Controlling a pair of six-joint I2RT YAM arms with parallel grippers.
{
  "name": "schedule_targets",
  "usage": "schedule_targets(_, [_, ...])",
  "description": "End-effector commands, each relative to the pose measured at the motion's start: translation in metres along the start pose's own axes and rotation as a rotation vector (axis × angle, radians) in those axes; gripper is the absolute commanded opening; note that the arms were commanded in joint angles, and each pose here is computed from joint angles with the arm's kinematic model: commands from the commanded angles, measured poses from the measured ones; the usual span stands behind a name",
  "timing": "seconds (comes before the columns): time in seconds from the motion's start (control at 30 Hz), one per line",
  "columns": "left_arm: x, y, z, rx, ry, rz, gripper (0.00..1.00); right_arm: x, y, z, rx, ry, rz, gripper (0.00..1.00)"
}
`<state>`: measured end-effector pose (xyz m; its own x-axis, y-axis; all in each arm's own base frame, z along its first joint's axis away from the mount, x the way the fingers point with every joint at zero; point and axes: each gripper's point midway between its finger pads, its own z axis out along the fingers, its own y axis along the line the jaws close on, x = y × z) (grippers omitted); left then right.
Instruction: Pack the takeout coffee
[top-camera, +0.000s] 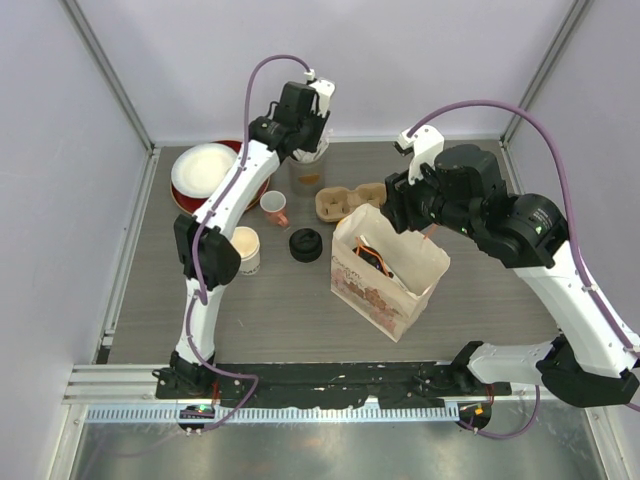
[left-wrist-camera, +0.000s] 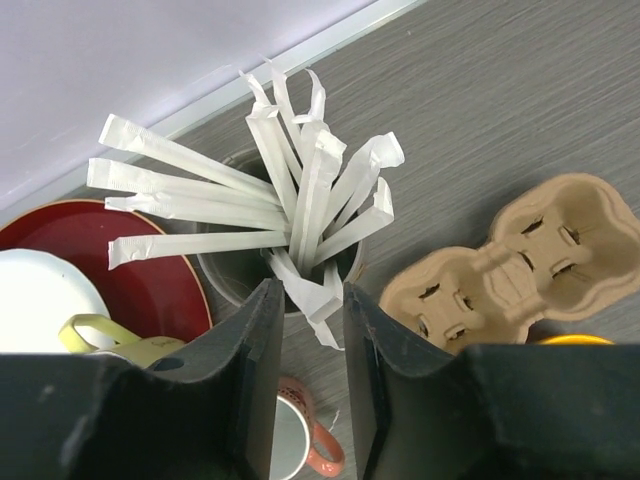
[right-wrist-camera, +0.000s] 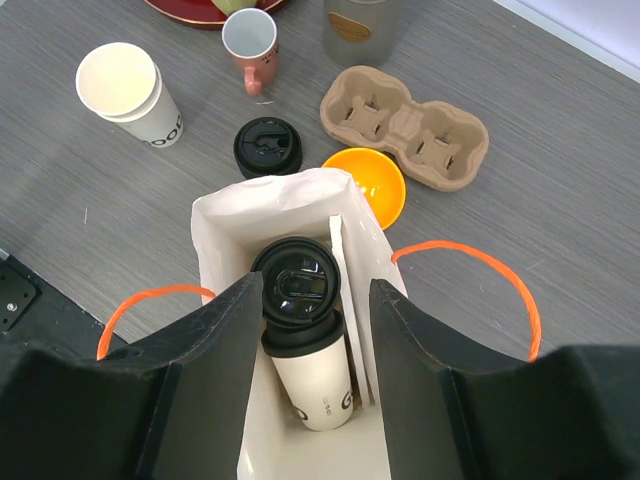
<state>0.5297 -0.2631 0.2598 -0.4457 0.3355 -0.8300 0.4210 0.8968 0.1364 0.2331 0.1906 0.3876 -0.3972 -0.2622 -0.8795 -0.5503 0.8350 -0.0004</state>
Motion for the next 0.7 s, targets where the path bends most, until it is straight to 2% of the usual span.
schedule_targets(0.0, [-0.027,-0.002,-0.009,0.007,-0.087,-0.008,0.3,-0.009,-0.004,-0.006,0.01,-0.048,-0.015,0.52])
schedule_targets(0.67, [-0.002,-0.011,0.002,0.036,-0.002,0.021,0.25,-0.002,-0.001,-0.003,-0.005,-0.025,-0.024,0.53])
